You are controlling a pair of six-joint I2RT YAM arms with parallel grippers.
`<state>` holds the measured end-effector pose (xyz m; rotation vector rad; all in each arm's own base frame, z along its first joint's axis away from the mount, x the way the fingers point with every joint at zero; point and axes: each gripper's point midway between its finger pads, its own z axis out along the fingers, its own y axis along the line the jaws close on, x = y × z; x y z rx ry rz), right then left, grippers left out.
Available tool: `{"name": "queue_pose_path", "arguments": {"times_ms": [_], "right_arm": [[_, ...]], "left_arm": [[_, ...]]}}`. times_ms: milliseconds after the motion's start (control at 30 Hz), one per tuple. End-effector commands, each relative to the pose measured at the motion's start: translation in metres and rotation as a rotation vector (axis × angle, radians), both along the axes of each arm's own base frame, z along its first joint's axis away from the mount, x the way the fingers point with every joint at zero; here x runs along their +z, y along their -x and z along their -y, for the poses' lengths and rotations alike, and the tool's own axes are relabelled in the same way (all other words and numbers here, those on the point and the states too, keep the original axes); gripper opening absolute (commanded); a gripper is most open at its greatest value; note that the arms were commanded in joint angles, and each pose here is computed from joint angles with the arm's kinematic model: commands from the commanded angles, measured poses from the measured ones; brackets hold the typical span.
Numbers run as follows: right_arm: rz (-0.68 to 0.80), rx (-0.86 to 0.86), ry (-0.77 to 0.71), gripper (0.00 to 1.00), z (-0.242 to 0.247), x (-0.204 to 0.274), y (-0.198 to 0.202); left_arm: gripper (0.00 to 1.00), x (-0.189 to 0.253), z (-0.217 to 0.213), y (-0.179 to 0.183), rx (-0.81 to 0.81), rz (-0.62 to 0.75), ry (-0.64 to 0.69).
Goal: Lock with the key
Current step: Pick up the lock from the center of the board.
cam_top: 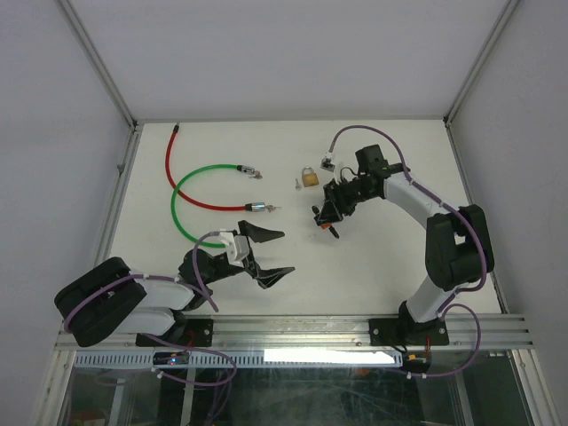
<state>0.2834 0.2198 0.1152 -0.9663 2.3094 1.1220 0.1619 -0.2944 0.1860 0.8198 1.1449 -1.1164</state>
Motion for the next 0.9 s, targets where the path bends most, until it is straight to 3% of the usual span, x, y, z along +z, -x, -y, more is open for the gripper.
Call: {"name": "queue_pose_path", "arguments": {"times_ms": [0,367,867], "right_arm": [[0.059,0.228,-0.141,0.00,-0.026,0.025,0.024],[-0.010,0.429,-0.118,0.00,-0.051,0.008,0.064],[-0.105,0.540,-0.158,0.00,-0.065,0.007,0.092]], "left_arm": [[0.99,-0.001,0.001,-0.008,0.073,0.378,-0.135],[0.96,-0.019,0.020,-0.022,0.080,0.648,-0.294],[0.73,-0.054,0.046,-0.043,0.071,0.646,-0.437]]}}
